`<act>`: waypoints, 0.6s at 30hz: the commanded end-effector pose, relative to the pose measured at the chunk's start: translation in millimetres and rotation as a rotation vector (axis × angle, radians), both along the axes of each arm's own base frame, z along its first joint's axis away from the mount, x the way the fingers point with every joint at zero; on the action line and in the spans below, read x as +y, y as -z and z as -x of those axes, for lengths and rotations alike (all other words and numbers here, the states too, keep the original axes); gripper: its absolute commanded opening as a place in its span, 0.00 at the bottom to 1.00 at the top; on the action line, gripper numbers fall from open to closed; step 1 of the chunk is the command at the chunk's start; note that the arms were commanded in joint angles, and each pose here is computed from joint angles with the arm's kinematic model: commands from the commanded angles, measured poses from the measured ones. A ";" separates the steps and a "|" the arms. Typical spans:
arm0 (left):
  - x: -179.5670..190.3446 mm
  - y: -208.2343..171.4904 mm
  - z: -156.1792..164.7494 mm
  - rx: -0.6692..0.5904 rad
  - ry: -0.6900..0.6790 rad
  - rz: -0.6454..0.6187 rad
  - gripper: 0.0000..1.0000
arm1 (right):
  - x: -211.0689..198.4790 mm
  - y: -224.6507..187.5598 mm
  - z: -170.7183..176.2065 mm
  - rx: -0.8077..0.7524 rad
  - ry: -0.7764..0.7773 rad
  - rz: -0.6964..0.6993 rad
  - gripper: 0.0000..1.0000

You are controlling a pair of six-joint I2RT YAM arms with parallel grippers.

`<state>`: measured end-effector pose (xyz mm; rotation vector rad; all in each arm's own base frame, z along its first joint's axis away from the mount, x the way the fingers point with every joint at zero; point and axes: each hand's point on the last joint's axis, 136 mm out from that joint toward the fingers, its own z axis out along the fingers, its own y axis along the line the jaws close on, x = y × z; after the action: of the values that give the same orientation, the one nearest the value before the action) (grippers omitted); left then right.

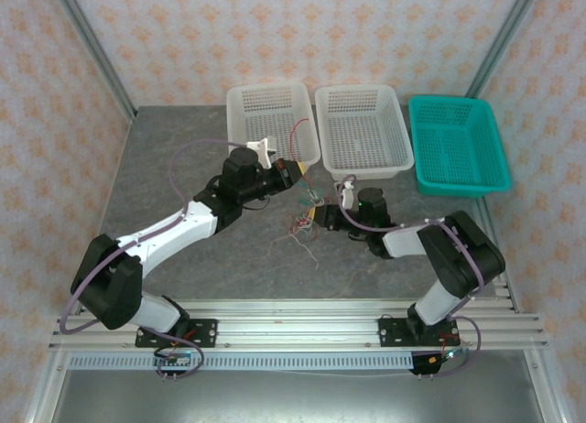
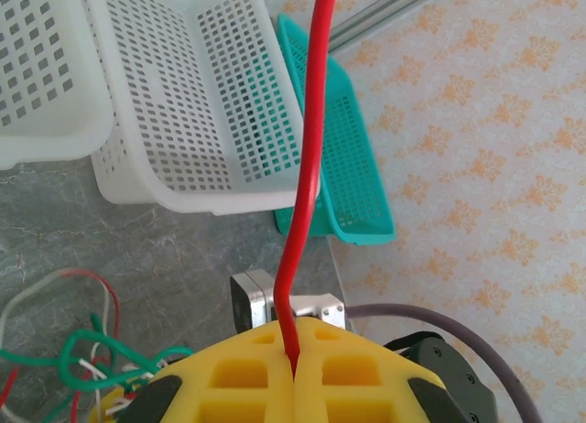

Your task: Untangle the cables

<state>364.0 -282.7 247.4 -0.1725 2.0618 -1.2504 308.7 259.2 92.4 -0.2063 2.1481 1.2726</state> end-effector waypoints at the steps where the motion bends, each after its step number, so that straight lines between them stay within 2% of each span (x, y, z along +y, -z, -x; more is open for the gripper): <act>1: 13.6 -18.7 -3.6 -0.052 -0.039 0.006 0.00 | -4.2 3.7 -17.1 -0.006 0.074 0.021 0.09; 2: 23.9 -17.7 -6.9 -0.046 -0.071 -0.012 0.00 | -8.7 14.6 -18.4 0.035 0.105 0.045 0.06; 6: 84.6 -32.6 -23.2 -0.060 -0.223 -0.051 0.00 | -18.9 48.3 -6.5 0.211 0.162 0.101 0.05; 9: 126.0 -50.6 -27.8 -0.096 -0.330 -0.112 0.00 | -32.9 72.7 13.0 0.331 0.199 0.241 0.05; 12: 156.6 -59.3 -28.3 -0.111 -0.414 -0.177 0.00 | -51.1 88.9 36.2 0.408 0.216 0.399 0.06; 18: 215.4 -60.4 -24.0 -0.098 -0.552 -0.209 0.00 | -96.5 99.9 63.8 0.489 0.342 0.566 0.07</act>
<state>365.7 -145.4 228.7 -0.4274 2.1891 -0.8940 302.6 264.3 110.4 -0.0860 2.2902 1.1264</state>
